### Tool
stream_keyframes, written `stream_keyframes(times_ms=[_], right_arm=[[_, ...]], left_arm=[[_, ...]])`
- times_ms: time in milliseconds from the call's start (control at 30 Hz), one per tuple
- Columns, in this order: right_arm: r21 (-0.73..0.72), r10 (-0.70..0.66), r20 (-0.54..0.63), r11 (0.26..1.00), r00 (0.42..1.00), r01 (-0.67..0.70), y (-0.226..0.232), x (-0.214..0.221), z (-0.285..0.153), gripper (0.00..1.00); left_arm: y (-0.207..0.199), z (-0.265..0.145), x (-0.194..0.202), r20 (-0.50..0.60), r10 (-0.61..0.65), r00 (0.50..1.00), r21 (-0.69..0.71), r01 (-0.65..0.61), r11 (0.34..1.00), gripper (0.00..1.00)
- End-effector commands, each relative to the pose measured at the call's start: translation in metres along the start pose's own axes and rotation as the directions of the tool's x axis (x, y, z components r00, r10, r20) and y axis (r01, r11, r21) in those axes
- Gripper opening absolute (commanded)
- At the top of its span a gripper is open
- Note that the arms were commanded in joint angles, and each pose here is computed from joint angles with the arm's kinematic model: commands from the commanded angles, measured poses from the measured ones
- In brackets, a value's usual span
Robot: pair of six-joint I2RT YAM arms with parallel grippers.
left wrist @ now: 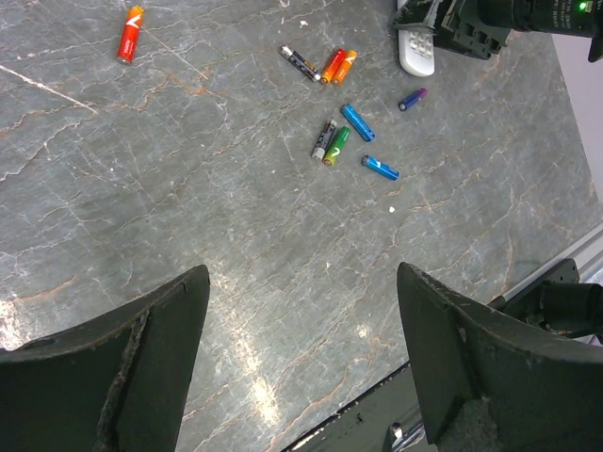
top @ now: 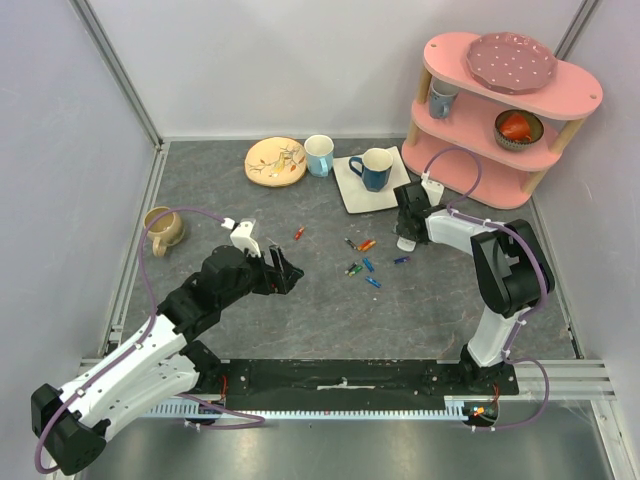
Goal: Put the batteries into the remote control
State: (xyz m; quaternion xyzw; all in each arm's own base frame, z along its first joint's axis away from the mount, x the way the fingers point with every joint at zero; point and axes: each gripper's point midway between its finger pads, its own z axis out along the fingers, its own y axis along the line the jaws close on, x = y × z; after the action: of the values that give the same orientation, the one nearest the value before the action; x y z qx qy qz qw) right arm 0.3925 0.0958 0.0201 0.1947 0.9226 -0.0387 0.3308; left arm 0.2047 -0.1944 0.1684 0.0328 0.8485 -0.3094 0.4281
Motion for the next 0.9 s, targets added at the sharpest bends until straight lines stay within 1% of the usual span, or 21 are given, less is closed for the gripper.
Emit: stream_keyframes(times_ms=[0,33,67,167,200,233,300,333,367,400,467,500,533,600,633,667,700,767,800,867], right_arm=[[-0.004,-0.002,0.023,1.000,1.000,0.002,-0.001,-0.005,0.000,0.51],[-0.010,-0.011,0.031,1.000,0.999,0.011,-0.001,-0.007,-0.003,0.48],[-0.013,-0.017,0.034,1.000,0.999,0.017,-0.002,-0.008,-0.005,0.41],[-0.034,-0.035,0.071,0.999,0.997,0.038,-0.004,-0.019,-0.021,0.36],[-0.042,-0.042,0.078,0.998,0.996,0.046,-0.006,-0.020,-0.028,0.35],[-0.073,-0.037,0.113,0.996,0.993,0.046,-0.002,-0.031,-0.043,0.35],[-0.098,-0.080,0.136,0.991,0.988,0.093,0.000,-0.035,-0.061,0.33],[-0.135,-0.096,0.167,0.984,0.981,0.119,0.008,-0.039,-0.080,0.33],[-0.147,-0.132,0.182,0.976,0.974,0.160,0.013,-0.039,-0.090,0.33],[-0.173,-0.180,0.187,0.962,0.966,0.213,0.025,-0.031,-0.105,0.33],[-0.221,-0.229,0.215,0.936,0.949,0.276,0.041,-0.024,-0.128,0.33],[-0.242,-0.276,0.227,0.913,0.934,0.328,0.056,-0.012,-0.143,0.33],[-0.252,-0.297,0.230,0.902,0.927,0.352,0.063,-0.005,-0.150,0.33],[-0.303,-0.324,0.233,0.872,0.917,0.385,0.084,0.016,-0.166,0.33],[-0.311,-0.340,0.225,0.863,0.913,0.398,0.091,0.026,-0.167,0.33],[-0.327,-0.342,0.225,0.856,0.912,0.401,0.100,0.033,-0.171,0.32],[-0.337,-0.369,0.215,0.841,0.904,0.424,0.111,0.051,-0.172,0.33],[-0.354,-0.375,0.215,0.831,0.902,0.430,0.126,0.063,-0.175,0.33],[-0.359,-0.397,0.197,0.822,0.897,0.442,0.135,0.081,-0.171,0.33],[-0.386,-0.408,0.199,0.803,0.891,0.453,0.152,0.095,-0.176,0.33]], left_arm=[[-0.001,0.001,-0.003,0.016,-0.028,0.999,0.000,0.028,1.000,0.86],[-0.001,0.000,-0.003,0.016,-0.030,0.999,0.000,0.030,1.000,0.86],[-0.002,0.000,-0.004,0.018,-0.029,0.999,0.003,0.029,1.000,0.86],[-0.002,-0.001,-0.006,0.023,-0.033,0.999,-0.002,0.033,0.999,0.86],[-0.002,-0.002,-0.007,0.026,-0.033,0.999,-0.003,0.033,0.999,0.85],[-0.001,-0.002,-0.008,0.031,-0.033,0.999,-0.012,0.034,0.999,0.85],[-0.001,-0.004,-0.013,0.045,-0.029,0.999,-0.016,0.030,0.999,0.85],[0.001,-0.004,-0.014,0.052,-0.026,0.998,-0.029,0.027,0.999,0.85],[0.002,-0.005,-0.017,0.059,-0.022,0.998,-0.037,0.025,0.999,0.85],[0.002,-0.006,-0.020,0.070,-0.018,0.997,-0.042,0.021,0.999,0.85],[0.009,-0.008,-0.026,0.097,-0.013,0.995,-0.085,0.021,0.996,0.85],[0.012,-0.009,-0.028,0.108,-0.019,0.994,-0.105,0.030,0.994,0.84],[0.023,-0.011,-0.030,0.129,-0.022,0.991,-0.160,0.042,0.986,0.84],[0.032,-0.015,-0.034,0.170,-0.058,0.984,-0.209,0.094,0.974,0.85],[0.041,-0.018,-0.036,0.198,-0.065,0.978,-0.245,0.113,0.963,0.86],[0.045,-0.018,-0.033,0.206,-0.081,0.975,-0.254,0.133,0.958,0.86],[0.046,-0.020,-0.034,0.224,-0.092,0.970,-0.255,0.149,0.955,0.86],[0.049,-0.024,-0.032,0.260,-0.138,0.956,-0.235,0.202,0.951,0.85],[0.049,-0.028,-0.034,0.289,-0.162,0.944,-0.223,0.230,0.947,0.85],[0.051,-0.029,-0.030,0.304,-0.196,0.932,-0.203,0.264,0.943,0.84]])
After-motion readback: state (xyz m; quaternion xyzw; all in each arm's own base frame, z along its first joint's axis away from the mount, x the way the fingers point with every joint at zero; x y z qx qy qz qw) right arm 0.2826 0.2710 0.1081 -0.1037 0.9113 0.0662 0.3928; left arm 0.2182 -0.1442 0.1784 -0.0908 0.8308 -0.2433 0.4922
